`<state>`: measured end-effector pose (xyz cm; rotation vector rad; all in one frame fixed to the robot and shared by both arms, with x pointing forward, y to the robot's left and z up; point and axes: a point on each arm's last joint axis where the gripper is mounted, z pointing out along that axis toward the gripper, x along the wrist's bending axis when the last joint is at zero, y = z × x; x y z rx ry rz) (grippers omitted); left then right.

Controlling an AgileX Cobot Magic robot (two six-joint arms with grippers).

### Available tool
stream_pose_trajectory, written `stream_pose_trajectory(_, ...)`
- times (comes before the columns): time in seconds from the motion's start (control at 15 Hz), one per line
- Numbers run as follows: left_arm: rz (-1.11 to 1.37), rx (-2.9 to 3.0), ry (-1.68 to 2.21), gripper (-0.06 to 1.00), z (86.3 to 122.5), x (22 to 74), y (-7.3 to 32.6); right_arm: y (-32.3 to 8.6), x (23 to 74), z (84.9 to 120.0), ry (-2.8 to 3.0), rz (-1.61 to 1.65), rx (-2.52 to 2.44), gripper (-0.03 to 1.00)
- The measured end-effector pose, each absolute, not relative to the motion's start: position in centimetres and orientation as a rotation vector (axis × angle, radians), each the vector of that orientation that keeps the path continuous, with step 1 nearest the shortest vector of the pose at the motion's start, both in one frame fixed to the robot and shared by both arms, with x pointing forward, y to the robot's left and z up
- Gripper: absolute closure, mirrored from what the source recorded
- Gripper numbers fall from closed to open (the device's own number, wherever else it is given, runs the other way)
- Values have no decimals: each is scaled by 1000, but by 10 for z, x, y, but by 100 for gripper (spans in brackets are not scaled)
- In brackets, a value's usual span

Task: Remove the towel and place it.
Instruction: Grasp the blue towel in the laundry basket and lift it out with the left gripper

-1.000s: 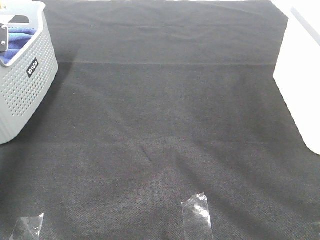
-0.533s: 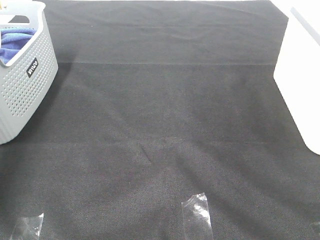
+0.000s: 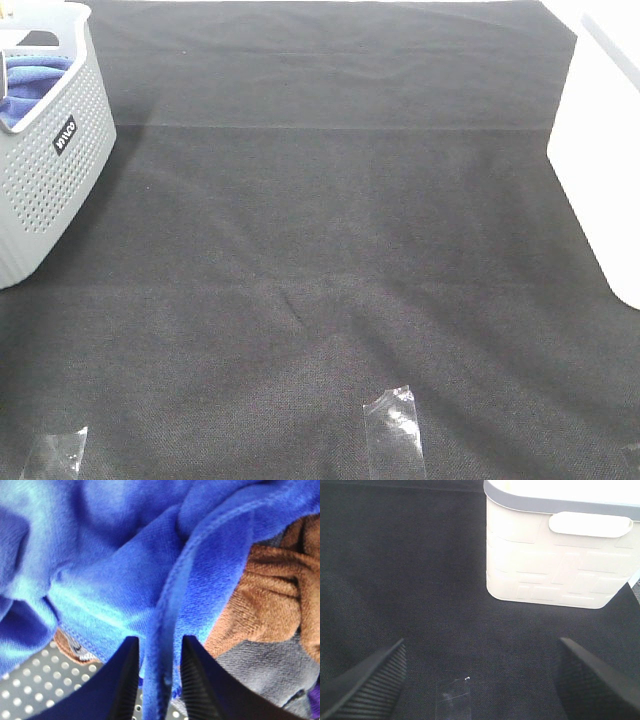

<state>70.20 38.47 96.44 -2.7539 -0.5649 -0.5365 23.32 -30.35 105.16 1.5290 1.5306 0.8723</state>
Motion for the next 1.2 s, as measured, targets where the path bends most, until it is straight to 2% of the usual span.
stream_pose_trajectory(0.07, -541, -2752, -583, 68, 964, 702, 385, -303, 233, 1052, 1531, 872, 1529, 21)
stream_pose_trajectory(0.13, -539, -2751, -590, 72, 964, 702, 385, -303, 233, 1052, 1531, 872, 1529, 21)
stream_pose_trajectory(0.27, -509, -2745, -602, 92, 964, 700, 385, -303, 233, 1052, 1531, 872, 1529, 21)
stream_pose_trajectory(0.33, -514, -2743, -608, 94, 967, 699, 385, -303, 233, 1052, 1531, 872, 1529, 21)
stream_pose_trajectory(0.47, -577, -2730, -660, 94, 984, 697, 384, -303, 233, 1052, 1531, 872, 1529, 21)
stream_pose_trajectory(0.8, -857, -2695, -730, 94, 1061, 686, 364, -303, 233, 1052, 1531, 872, 1529, 21)
stream_pose_trajectory(1.2, -1249, -2653, -763, 94, 1169, 634, 327, -303, 233, 1052, 1531, 872, 1529, 21)
